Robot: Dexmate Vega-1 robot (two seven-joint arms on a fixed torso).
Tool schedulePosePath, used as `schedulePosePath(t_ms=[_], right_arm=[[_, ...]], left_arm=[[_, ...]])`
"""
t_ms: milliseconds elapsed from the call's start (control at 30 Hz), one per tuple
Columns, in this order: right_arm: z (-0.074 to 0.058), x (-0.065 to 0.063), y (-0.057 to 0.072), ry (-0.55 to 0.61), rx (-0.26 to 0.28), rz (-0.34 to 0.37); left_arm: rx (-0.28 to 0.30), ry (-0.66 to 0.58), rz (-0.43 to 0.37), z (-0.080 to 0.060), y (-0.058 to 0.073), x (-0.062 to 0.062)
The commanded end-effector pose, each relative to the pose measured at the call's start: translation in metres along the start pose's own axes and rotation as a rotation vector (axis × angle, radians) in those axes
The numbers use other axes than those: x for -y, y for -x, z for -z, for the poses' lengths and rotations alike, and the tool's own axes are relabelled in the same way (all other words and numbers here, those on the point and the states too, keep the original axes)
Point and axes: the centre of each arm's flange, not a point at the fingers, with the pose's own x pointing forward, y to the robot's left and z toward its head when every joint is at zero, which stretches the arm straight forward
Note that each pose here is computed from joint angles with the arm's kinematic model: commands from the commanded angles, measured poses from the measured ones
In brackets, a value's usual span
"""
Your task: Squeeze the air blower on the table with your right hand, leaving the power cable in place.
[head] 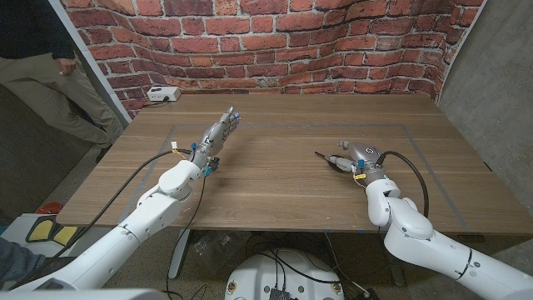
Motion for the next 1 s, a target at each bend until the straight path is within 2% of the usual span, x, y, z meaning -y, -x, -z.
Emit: schedulePosePath(t_ms=[33,200,367,400,467,567,767,1000], right_arm=[[0.015,0.009,-0.004,-0.313,0.077,0.101],[0.021,0.012,-0.006,-0.391,0.111,0.156],[0.028,0.014,-0.013,-0.557,0.150,0.170],[0.030,0.015,-0.014,-0.618,0.158,0.184],[0.032,0.016,-0.016,-0.647,0.172,0.182],[0.037,0.017,-0.022,-0.756,0.194,0.179],[0.044,0.017,-0.032,-0.903,0.226,0.185],[0.048,0.015,-0.048,-1.060,0.268,0.133]], left_arm=[[-0.004,-0.001,0.002,0.001,0.000,0.001],[-0.003,0.000,-0.001,0.001,0.001,0.000],[0.001,-0.006,-0.001,0.000,0.001,0.000],[0.003,-0.008,-0.001,-0.001,0.001,0.000],[0.003,-0.007,-0.001,-0.001,0.001,0.000],[0.003,-0.007,0.000,-0.001,0.002,0.000],[0.003,-0.007,0.003,-0.001,0.003,0.000],[0.001,-0.008,0.004,0.000,0.005,-0.002]])
